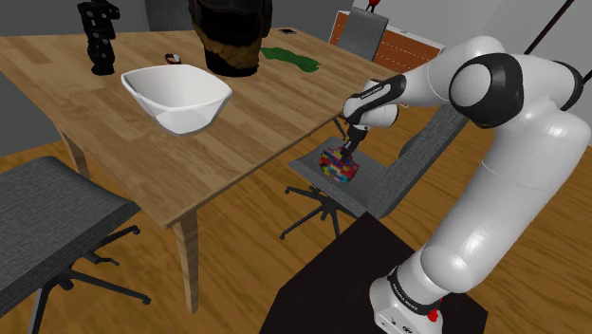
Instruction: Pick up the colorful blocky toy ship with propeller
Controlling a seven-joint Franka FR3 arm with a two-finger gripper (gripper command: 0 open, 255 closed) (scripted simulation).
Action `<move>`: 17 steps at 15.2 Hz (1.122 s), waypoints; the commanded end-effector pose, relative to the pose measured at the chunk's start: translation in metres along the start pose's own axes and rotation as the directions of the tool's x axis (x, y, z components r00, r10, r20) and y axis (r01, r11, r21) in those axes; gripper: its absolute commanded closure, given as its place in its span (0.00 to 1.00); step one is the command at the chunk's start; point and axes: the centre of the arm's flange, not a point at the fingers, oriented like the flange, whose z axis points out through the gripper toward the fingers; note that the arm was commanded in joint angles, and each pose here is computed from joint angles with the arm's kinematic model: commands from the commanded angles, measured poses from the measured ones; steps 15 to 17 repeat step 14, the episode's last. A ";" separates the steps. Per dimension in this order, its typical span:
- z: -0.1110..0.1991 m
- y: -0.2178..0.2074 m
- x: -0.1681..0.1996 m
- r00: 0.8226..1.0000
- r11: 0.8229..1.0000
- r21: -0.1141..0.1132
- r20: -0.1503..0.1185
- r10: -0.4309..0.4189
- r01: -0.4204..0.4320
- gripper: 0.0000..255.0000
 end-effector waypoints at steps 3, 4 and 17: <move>-0.020 -0.001 -0.001 1.000 1.000 0.000 -0.001 0.000 0.000 1.00; -0.025 -0.001 -0.001 1.000 1.000 0.000 -0.001 0.000 0.000 1.00; -0.068 -0.001 -0.002 1.000 1.000 0.000 -0.001 0.000 0.000 1.00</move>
